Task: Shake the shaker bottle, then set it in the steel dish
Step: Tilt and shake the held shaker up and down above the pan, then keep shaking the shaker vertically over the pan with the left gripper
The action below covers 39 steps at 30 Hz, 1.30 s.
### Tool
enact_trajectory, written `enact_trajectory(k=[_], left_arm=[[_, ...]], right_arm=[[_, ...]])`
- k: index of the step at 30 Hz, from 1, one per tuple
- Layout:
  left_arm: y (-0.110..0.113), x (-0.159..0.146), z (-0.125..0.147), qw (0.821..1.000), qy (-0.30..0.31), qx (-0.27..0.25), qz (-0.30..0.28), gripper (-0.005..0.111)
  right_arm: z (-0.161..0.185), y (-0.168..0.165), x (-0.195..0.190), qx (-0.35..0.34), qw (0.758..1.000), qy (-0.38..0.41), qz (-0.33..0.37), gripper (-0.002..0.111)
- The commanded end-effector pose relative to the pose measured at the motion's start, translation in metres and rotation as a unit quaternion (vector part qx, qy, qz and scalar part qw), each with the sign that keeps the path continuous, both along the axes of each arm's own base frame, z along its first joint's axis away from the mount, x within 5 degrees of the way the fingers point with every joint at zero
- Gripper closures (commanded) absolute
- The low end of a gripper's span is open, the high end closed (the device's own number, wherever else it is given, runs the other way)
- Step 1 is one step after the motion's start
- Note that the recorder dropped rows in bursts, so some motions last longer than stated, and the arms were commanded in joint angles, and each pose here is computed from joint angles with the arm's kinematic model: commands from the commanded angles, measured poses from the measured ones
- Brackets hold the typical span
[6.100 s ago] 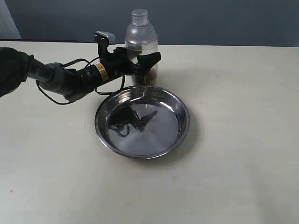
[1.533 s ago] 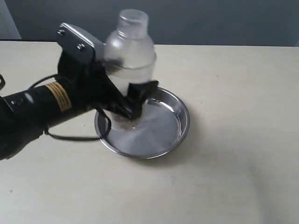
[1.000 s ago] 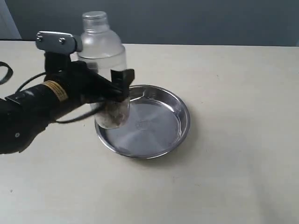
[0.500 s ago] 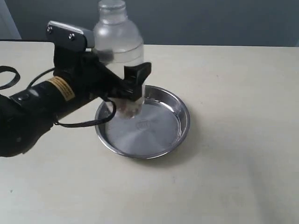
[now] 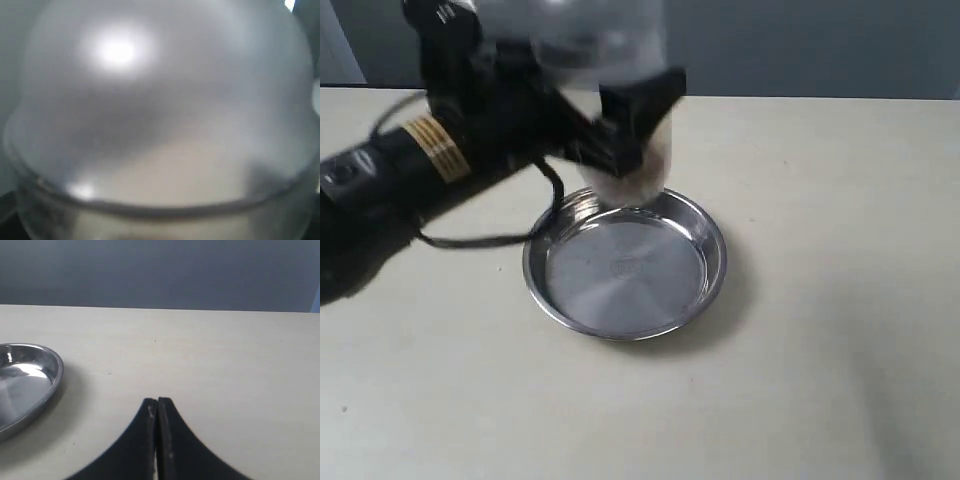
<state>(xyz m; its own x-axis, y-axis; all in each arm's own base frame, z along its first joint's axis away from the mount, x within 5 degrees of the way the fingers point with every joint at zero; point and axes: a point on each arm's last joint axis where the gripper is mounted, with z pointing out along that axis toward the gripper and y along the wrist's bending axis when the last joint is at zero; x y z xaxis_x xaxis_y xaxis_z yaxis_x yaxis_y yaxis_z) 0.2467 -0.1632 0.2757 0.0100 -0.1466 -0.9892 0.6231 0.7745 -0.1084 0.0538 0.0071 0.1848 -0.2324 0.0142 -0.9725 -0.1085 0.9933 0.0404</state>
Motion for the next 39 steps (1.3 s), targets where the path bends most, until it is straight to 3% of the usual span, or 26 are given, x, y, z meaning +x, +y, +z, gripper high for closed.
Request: enact_trajectory(k=[1,2,4,7,8,9,11,13,14,16,18,19,21,23,25,27,28,30,32,33,34,36,38,39], left_arm=[[0.0,0.006,-0.047,0.991,0.117,0.063,0.021,0.107],[0.0,0.007,-0.06,0.989,0.133,0.055,0.02,0.107],[-0.005,0.003,-0.055,0.996,0.089,0.019,-0.015,0.107],[-0.004,-0.01,0.006,0.996,-0.046,-0.055,-0.054,0.107],[-0.003,-0.01,0.016,0.996,-0.055,-0.047,-0.044,0.107],[-0.001,-0.007,0.016,0.999,-0.038,-0.019,-0.023,0.107],[0.001,0.007,-0.024,0.995,0.075,0.057,0.028,0.107],[0.003,0.013,-0.07,0.982,0.162,0.075,0.054,0.107],[0.001,0.013,-0.075,0.983,0.164,0.065,0.05,0.107],[-0.009,0.005,-0.054,0.995,0.094,0.031,-0.013,0.107],[-0.014,-0.005,-0.01,0.998,-0.018,-0.023,-0.063,0.107],[-0.013,-0.01,0.017,0.994,-0.064,-0.051,-0.069,0.107],[-0.008,-0.014,0.046,0.993,-0.096,-0.047,-0.054,0.107],[-0.007,-0.007,0.035,0.999,-0.032,0.011,-0.022,0.107],[-0.009,0.004,-0.013,0.995,0.079,0.065,-0.001,0.107],[-0.009,0.008,-0.051,0.988,0.135,0.071,0.008,0.107],[-0.011,0.008,-0.054,0.99,0.132,0.058,0.002,0.107],[-0.016,0.0,-0.029,0.996,0.073,0.008,-0.043,0.107],[-0.016,-0.012,0.02,0.995,-0.03,-0.049,-0.076,0.107],[-0.013,-0.016,0.037,0.994,-0.063,-0.047,-0.073,0.107],[-0.011,-0.016,0.04,0.996,-0.058,-0.027,-0.06,0.107],[-0.007,-0.002,0.008,0.999,0.045,0.03,-0.005,0.107],[-0.006,0.008,-0.048,0.985,0.157,0.071,0.032,0.107],[-0.005,0.008,-0.065,0.98,0.18,0.076,0.038,0.107]], right_arm=[[0.001,0.0,0.0,0.0,1.0,-0.007,0.001,0.109],[0.001,0.0,0.0,0.0,1.0,-0.007,0.001,0.109],[0.001,0.0,0.0,0.0,1.0,-0.007,0.001,0.109],[0.001,0.0,0.0,0.0,1.0,-0.007,0.001,0.109],[0.001,0.0,0.0,0.0,1.0,-0.007,0.001,0.109],[0.001,0.0,0.0,0.0,1.0,-0.007,0.001,0.109],[0.001,0.0,0.0,0.0,1.0,-0.007,0.001,0.109],[0.001,0.0,0.0,0.0,1.0,-0.007,0.001,0.109],[0.001,0.0,0.0,0.0,1.0,-0.007,0.001,0.109],[0.001,0.0,0.0,0.0,1.0,-0.007,0.001,0.109],[0.001,0.0,0.0,0.0,1.0,-0.007,0.001,0.109],[0.001,0.0,0.0,0.0,1.0,-0.007,0.001,0.109],[0.001,0.0,0.0,0.0,1.0,-0.007,0.001,0.109],[0.001,0.0,0.0,0.0,1.0,-0.007,0.001,0.109],[0.001,0.0,0.0,0.0,1.0,-0.007,0.001,0.109],[0.001,0.0,0.0,0.0,1.0,-0.007,0.001,0.109],[0.001,0.0,0.0,0.0,1.0,-0.007,0.001,0.109],[0.001,0.0,0.0,0.0,1.0,-0.007,0.001,0.109],[0.001,0.0,0.0,0.0,1.0,-0.007,0.001,0.109],[0.001,0.0,0.0,0.0,1.0,-0.007,0.001,0.109],[0.001,0.0,0.0,0.0,1.0,-0.007,0.001,0.109],[0.001,0.0,0.0,0.0,1.0,-0.007,0.001,0.109],[0.001,0.0,0.0,0.0,1.0,-0.007,0.001,0.109],[0.001,0.0,0.0,0.0,1.0,-0.007,0.001,0.109]])
